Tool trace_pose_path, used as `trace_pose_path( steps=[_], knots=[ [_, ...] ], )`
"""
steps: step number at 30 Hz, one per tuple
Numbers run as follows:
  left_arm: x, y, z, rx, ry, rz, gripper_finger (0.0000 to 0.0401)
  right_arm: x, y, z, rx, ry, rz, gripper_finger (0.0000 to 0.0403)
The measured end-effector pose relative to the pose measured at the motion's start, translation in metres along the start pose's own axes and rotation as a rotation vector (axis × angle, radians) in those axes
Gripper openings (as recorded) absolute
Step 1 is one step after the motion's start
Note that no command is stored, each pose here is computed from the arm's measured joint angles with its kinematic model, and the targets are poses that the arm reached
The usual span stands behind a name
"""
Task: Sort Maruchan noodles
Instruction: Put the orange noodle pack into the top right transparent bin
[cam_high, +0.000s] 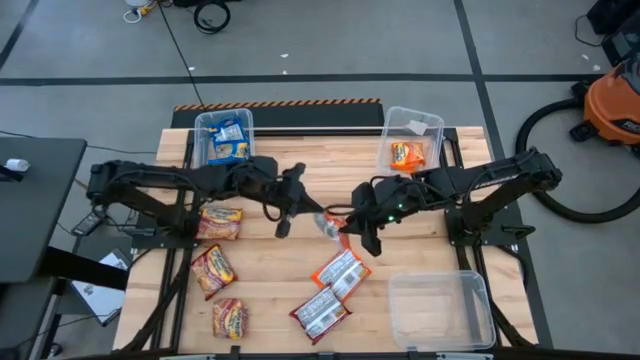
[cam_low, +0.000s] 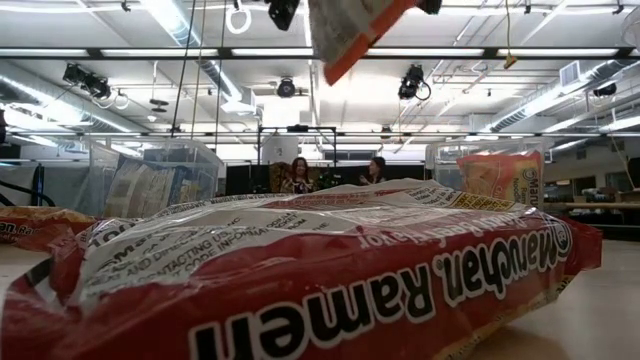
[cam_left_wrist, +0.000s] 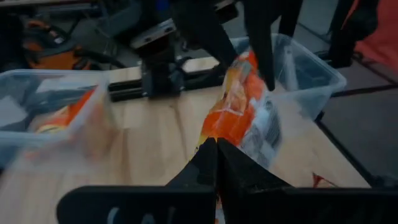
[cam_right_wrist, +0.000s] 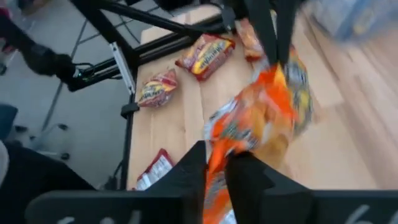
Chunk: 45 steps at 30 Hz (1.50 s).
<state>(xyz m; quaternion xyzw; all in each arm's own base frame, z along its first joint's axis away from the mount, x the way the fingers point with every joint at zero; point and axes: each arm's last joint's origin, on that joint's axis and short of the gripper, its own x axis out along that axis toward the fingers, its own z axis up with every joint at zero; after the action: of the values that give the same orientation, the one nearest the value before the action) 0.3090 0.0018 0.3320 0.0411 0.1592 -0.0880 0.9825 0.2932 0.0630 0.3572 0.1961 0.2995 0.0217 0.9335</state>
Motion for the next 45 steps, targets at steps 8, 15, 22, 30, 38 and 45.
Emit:
trace_pose_path(
  steps=[8, 15, 22, 30, 38, 45],
  knots=[
    [-0.025, 0.017, 0.017, -0.013, 0.003, 0.082, 0.0002, -0.037, 0.005, 0.019, 0.003, 0.049, -0.161, 0.0111],
    [-0.029, 0.03, 0.016, -0.065, 0.007, 0.149, 0.0002, -0.045, 0.003, 0.04, -0.197, -0.183, -0.419, 0.0114],
    [-0.031, 0.036, 0.016, -0.091, -0.001, 0.205, 0.0002, -0.028, -0.012, 0.044, -0.189, -0.279, -0.423, 0.0145],
    [-0.032, 0.04, 0.015, -0.095, 0.0, 0.247, 0.0002, -0.015, -0.03, 0.039, -0.131, -0.242, -0.342, 0.0178],
    [-0.032, 0.042, 0.019, -0.088, -0.036, 0.259, 0.0002, -0.016, -0.044, 0.044, -0.091, -0.243, -0.348, 0.0146],
    [-0.032, 0.042, 0.022, -0.082, -0.067, 0.262, 0.0002, -0.017, -0.05, 0.046, -0.103, -0.227, -0.319, 0.0122]
  ],
)
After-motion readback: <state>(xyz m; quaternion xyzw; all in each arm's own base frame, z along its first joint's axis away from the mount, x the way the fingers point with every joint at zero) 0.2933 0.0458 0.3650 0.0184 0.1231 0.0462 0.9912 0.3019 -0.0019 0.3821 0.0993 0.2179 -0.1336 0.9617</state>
